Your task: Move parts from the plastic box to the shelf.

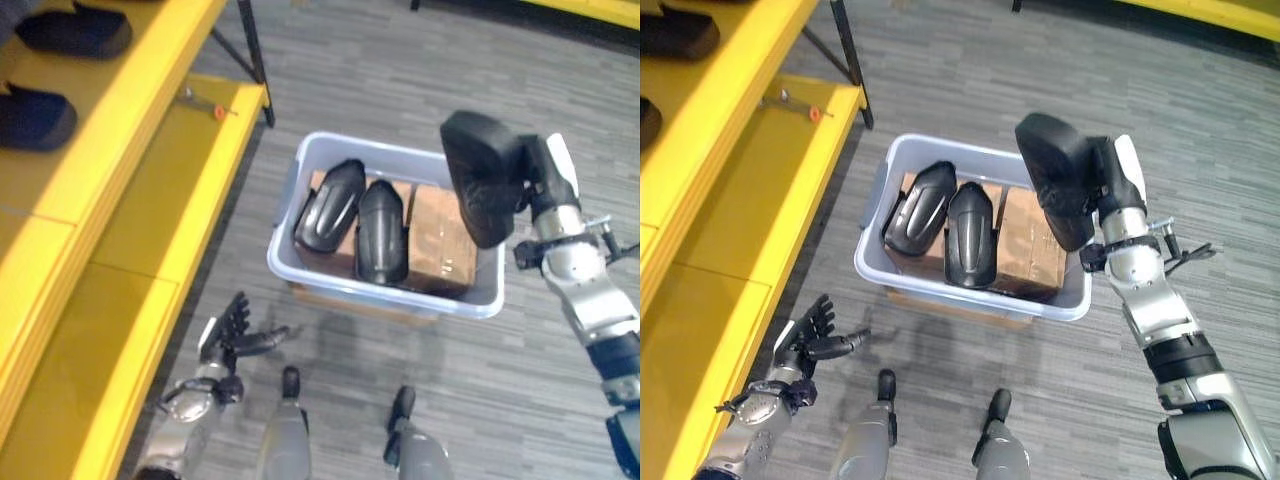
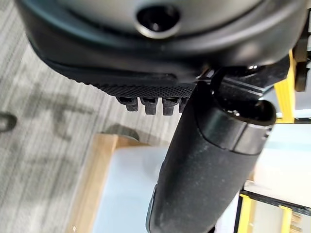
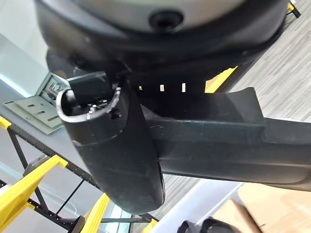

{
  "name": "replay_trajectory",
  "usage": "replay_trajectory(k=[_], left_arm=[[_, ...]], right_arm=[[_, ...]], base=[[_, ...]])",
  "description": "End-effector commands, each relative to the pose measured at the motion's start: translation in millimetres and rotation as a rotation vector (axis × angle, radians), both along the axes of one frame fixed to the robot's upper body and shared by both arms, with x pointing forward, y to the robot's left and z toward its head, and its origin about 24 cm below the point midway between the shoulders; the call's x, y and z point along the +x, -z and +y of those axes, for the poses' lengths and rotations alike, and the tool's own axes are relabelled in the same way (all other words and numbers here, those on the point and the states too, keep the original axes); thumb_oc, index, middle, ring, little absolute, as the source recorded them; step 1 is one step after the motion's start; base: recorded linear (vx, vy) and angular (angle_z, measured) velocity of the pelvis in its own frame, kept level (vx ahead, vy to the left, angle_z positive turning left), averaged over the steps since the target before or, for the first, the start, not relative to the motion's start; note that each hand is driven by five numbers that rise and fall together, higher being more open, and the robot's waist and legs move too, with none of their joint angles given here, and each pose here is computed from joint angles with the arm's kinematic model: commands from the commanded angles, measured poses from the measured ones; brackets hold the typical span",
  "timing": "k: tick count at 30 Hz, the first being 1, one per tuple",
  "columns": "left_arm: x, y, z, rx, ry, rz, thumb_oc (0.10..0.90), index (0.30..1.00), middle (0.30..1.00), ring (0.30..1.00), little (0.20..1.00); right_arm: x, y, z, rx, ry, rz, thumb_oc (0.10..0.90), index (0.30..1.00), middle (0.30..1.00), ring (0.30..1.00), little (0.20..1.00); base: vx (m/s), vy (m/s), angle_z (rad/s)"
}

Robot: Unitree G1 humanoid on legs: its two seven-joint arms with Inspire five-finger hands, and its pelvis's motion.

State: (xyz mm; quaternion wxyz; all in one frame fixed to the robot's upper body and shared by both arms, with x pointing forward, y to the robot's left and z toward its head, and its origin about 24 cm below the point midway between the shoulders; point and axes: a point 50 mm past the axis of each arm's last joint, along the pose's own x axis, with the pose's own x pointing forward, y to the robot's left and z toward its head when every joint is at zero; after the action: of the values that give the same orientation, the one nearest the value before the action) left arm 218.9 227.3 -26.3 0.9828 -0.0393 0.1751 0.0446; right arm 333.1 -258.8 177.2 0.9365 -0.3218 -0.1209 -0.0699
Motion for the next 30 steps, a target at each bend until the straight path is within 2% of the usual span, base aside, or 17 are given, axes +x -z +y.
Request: replay_trajectory(k=[1,13,18,23,30], left_arm=[[2,-5,-4,0.064,0.090,-0.044,0.900,1.000,1.000,1.000,1.000],[-13,16,-14,-0.014,0.014,0.023,0.900,1.000,1.000,1.000,1.000],[-20,23,-14,-0.028,-0.019,0.046,0.900,1.000,1.000,1.000,1.000],[-15,23,-14,-0.015,-0.034,0.039,0.900,1.000,1.000,1.000,1.000],[2,13,-20,-0.009,-0.008,-0.010,0.900,1.000,1.000,1.000,1.000]], right_arm=[[-8,-54,20,-0.047,-0.131,-0.275,0.400,0.300,0.300,0.300,0.300],[-12,-32,61,-0.033,-0.293,-0.249,0.400,0.300,0.300,0.300,0.300],[-15,-29,67,-0.039,-0.320,-0.251,0.400,0.300,0.300,0.300,0.300],[-19,-30,62,-0.062,-0.293,-0.267,0.400,0.300,0.300,0.300,0.300],[-35,-23,37,-0.041,-0.190,-0.284,0.400,0.300,0.300,0.300,0.300]], base=[[0.00,-0.122,-0.11],[-0.03,-0.144,-0.07],[-0.07,-0.126,0.13],[-0.07,-0.049,0.61],[0.00,0.091,1.02]])
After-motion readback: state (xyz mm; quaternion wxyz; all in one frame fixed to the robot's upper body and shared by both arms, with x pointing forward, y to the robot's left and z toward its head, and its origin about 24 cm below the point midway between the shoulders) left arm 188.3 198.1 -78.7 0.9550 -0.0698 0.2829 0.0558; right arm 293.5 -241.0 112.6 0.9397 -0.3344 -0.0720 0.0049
